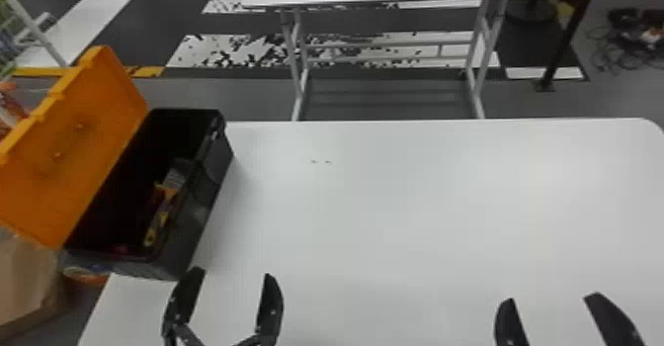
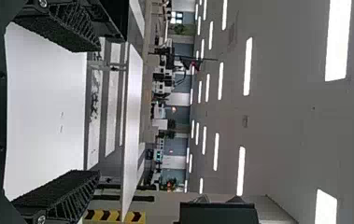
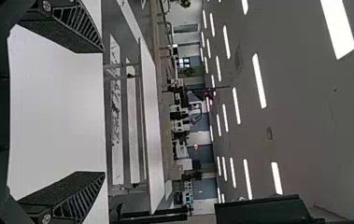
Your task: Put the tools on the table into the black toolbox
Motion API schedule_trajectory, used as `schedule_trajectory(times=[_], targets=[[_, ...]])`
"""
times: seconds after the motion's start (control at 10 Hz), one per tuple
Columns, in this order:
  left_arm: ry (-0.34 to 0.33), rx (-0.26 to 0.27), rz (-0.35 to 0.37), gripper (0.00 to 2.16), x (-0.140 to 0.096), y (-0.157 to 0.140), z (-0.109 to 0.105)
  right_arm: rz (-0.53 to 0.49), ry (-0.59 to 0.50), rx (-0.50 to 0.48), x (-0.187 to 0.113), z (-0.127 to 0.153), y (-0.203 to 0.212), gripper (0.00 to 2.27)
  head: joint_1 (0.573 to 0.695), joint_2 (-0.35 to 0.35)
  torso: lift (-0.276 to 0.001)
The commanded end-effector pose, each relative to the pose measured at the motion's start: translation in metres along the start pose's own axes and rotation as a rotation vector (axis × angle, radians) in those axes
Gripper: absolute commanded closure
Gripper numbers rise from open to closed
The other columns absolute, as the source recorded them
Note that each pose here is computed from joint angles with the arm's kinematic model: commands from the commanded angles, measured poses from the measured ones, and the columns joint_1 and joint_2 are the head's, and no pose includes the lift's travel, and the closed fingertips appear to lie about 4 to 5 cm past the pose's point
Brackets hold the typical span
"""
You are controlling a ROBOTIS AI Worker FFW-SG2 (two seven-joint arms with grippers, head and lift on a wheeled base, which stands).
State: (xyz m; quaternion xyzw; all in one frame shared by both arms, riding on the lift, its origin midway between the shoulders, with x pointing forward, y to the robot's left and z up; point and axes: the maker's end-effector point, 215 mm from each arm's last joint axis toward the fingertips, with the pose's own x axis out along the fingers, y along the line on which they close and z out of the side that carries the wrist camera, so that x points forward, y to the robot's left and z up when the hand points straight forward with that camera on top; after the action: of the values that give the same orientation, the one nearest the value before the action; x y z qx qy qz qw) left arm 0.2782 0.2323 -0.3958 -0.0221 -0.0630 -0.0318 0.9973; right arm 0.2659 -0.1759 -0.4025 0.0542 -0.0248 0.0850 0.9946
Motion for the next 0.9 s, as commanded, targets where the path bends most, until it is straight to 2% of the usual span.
schedule_trajectory(times=[0.0, 0.5, 0.8], targets=[[0.002, 0.005, -0.005, 0.06, 0.001, 0.001, 0.0, 0.002, 0.002, -0.003, 0.0, -0.001, 0.001, 0.08, 0.695, 0.126, -0.075], [0.032, -0.004, 0.024, 0.06, 0.003, 0.007, -0.01, -0.002, 0.002, -0.008, -0.002, -0.001, -0.002, 0.08, 0.695, 0.134, -0.075], [0.001, -0.012, 0.044, 0.06, 0.009, 0.011, 0.003, -0.006, -0.021, -0.012, -0.006, 0.004, -0.003, 0.08, 0.695, 0.136, -0.075]])
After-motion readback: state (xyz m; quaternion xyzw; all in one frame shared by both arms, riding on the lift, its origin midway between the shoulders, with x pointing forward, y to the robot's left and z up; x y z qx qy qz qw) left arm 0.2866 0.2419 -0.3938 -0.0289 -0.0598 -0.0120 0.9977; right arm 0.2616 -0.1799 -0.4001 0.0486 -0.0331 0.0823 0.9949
